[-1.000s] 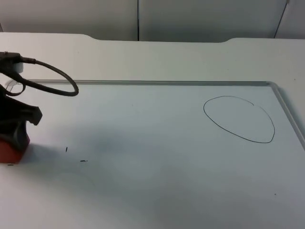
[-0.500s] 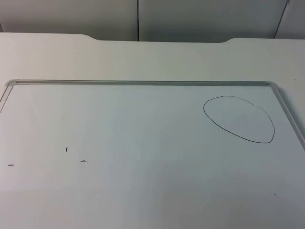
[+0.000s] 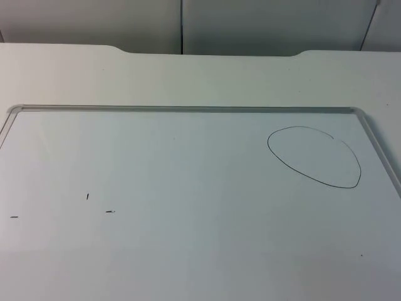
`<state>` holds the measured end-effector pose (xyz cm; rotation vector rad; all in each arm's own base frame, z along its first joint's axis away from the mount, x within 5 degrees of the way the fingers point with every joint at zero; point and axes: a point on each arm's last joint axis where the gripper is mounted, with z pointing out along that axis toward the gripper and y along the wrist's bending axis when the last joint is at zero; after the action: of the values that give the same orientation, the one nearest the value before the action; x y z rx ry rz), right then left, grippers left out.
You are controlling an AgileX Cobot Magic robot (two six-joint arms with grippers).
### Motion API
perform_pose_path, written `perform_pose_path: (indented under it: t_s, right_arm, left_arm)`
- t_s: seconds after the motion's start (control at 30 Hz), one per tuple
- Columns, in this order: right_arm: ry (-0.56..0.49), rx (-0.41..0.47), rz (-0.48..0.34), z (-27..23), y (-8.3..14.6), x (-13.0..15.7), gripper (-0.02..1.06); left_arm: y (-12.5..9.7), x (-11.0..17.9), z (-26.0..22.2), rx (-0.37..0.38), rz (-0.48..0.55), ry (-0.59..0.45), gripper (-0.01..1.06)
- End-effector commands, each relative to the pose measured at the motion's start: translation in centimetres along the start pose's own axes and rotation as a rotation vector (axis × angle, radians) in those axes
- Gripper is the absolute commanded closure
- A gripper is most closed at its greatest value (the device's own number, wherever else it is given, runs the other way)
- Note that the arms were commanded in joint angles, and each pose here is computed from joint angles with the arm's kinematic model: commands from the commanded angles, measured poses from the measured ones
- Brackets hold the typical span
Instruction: Pick up one cube with the left hand and another cube with the right hand. First place the cube in the right hand at the target position, then stack the cube in the left hand on top.
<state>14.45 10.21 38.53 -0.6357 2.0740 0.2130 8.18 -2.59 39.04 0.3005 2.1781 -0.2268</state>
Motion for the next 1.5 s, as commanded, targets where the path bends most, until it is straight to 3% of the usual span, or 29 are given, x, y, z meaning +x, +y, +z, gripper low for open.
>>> perform_pose_path:
  t_s: [0.0,0.2,0.37,0.43,0.5,0.63,0.9,1.0,1.1,1.23,1.47]
  right_arm:
    - [0.015,0.041,0.015,1.1,-0.2,-0.4,1.05]
    - [0.135,0.085,0.032,5.3,-1.6,-3.2,1.05]
    - [0.191,0.006,0.101,8.2,-4.4,-4.5,1.05]
    - [0.237,-0.024,0.167,9.8,-6.9,-4.1,1.05]
    - [0.261,-0.022,0.203,10.6,-7.9,-3.7,1.05]
    - [0.416,0.066,0.244,14.5,-10.6,-1.2,1.05]
    - [0.543,0.09,0.318,20.8,-11.4,2.0,1.05]
    - [0.584,0.114,0.3,22.6,-11.0,2.9,1.05]
    - [0.628,0.15,0.209,25.6,-9.0,4.1,1.05]
    - [0.623,0.127,0.209,27.9,-7.5,5.0,1.05]
    - [0.719,0.114,0.219,31.1,-7.4,8.5,1.05]
  left_arm:
    - [-0.4,0.3,-0.9,0.018,0.004,-0.027,1.05]
    - [-0.5,1.0,-0.9,0.023,0.01,-0.014,1.05]
    - [-0.3,1.9,0.3,0.024,-0.001,0.019,1.05]
    - [-0.3,2.1,0.6,0.026,-0.006,0.027,1.05]
    - [-0.2,2.1,0.7,0.025,-0.007,0.021,1.05]
    - [-0.2,2.0,0.8,0.023,-0.005,0.012,1.05]
    - [-0.2,1.9,0.8,0.02,-0.005,0.0,1.05]
    - [-0.2,1.9,0.8,0.02,-0.005,0.0,1.05]
    - [-0.2,1.9,0.8,0.02,-0.005,-0.002,1.05]
    - [-0.2,1.9,0.8,0.02,-0.008,-0.001,1.05]
    - [-0.2,1.9,0.8,0.021,-0.01,0.001,1.05]
